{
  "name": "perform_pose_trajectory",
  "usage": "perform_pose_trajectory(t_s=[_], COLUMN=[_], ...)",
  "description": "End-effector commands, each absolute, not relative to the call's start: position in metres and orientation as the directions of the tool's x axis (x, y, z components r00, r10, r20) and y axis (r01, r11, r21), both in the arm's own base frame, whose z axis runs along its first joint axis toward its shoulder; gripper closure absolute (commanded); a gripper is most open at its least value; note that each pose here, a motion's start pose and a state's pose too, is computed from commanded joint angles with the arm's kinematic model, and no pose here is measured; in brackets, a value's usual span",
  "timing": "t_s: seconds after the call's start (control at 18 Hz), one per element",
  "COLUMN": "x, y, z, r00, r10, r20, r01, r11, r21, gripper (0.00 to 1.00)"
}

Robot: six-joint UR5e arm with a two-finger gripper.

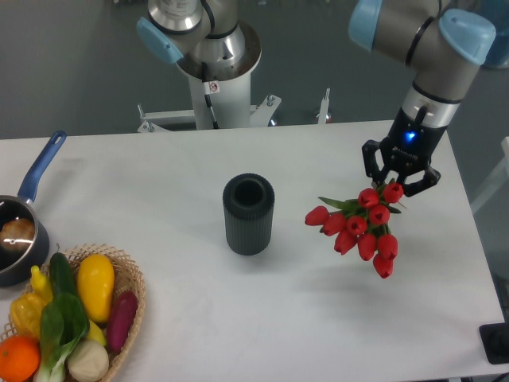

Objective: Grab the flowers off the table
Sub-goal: 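Lift the gripped red tulips up off the table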

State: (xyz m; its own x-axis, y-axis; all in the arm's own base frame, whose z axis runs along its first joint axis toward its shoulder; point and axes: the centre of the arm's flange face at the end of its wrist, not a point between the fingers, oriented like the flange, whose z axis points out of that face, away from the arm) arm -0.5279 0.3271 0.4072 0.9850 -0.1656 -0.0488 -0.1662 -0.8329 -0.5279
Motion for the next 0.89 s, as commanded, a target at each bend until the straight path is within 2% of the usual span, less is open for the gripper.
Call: perform_pose_trajectory(t_s=[0.44,0.56,0.89], x=[-0.522,-0.523,-0.522], y=[0.336,0.336,0.337], z=[0.444,0.446,0.449], r00=[0.994,0.996,0.996], r10=[-0.107,-0.086,-0.087], r20=[-0.002,0.025,0.023], r01=[-0.076,-0.04,-0.041], r11=[-0.691,-0.678,-0.669], r21=[-0.718,-0.734,-0.742], gripper=[0.72,0.72,0.72])
